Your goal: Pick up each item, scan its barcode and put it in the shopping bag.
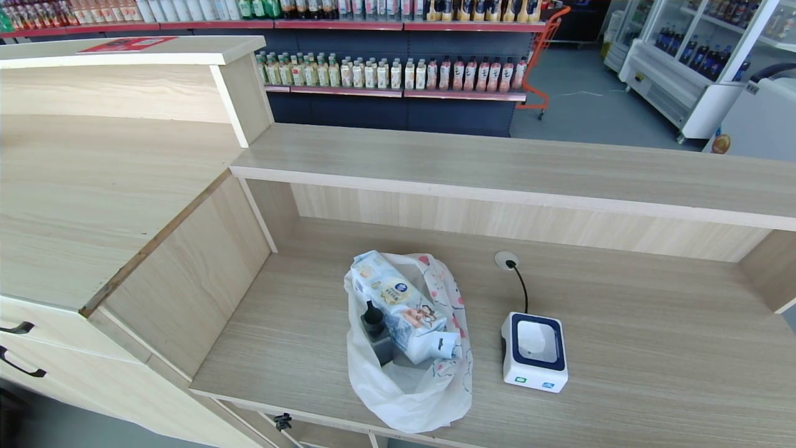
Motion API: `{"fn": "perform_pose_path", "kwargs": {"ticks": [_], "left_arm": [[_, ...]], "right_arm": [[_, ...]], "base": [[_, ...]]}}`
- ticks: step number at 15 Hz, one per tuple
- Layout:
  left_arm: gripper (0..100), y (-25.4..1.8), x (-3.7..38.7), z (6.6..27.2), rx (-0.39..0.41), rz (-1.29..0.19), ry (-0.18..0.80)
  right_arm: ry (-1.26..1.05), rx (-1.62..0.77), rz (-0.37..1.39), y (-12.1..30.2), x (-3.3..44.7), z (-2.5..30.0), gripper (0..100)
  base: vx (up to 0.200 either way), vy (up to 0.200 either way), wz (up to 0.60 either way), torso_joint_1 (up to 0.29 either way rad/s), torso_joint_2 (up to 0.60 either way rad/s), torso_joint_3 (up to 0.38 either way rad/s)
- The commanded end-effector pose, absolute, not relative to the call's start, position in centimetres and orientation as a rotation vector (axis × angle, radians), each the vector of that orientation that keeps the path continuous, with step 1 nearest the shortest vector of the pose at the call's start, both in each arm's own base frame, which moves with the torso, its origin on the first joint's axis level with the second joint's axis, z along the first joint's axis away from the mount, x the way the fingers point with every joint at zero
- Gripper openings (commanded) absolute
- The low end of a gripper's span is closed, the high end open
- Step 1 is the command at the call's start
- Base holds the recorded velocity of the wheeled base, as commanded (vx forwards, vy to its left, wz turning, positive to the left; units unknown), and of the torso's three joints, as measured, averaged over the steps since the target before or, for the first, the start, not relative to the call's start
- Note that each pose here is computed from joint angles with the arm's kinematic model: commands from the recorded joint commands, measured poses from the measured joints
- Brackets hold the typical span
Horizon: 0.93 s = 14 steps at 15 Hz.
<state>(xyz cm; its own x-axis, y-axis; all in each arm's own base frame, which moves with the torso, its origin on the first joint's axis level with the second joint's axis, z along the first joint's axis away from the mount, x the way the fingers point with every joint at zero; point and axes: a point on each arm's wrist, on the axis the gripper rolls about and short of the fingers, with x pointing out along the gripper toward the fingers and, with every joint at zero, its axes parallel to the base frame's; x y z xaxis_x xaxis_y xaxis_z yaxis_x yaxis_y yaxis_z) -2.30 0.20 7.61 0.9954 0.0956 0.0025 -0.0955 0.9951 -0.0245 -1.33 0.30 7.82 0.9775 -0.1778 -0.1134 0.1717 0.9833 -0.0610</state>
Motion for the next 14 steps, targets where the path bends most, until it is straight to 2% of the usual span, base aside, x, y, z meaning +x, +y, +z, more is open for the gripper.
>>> {"fn": "perform_pose_path", "kwargs": {"ticks": [1,14], "left_arm": [[100,0.20,-2.30,7.61,-0.025,0.097,-0.004],[100,0.20,-2.30,7.61,-0.025,0.097,-0.004]], "right_arm": [[0.094,-0.053,-0.178,0.34,-1.50,7.81,100],[0.094,-0.052,-0.177,0.34,-1.50,7.81,100]], "base": [[0.000,0.000,0.00,0.000,0.00,0.000],[0.000,0.000,0.00,0.000,0.00,0.000]]}}
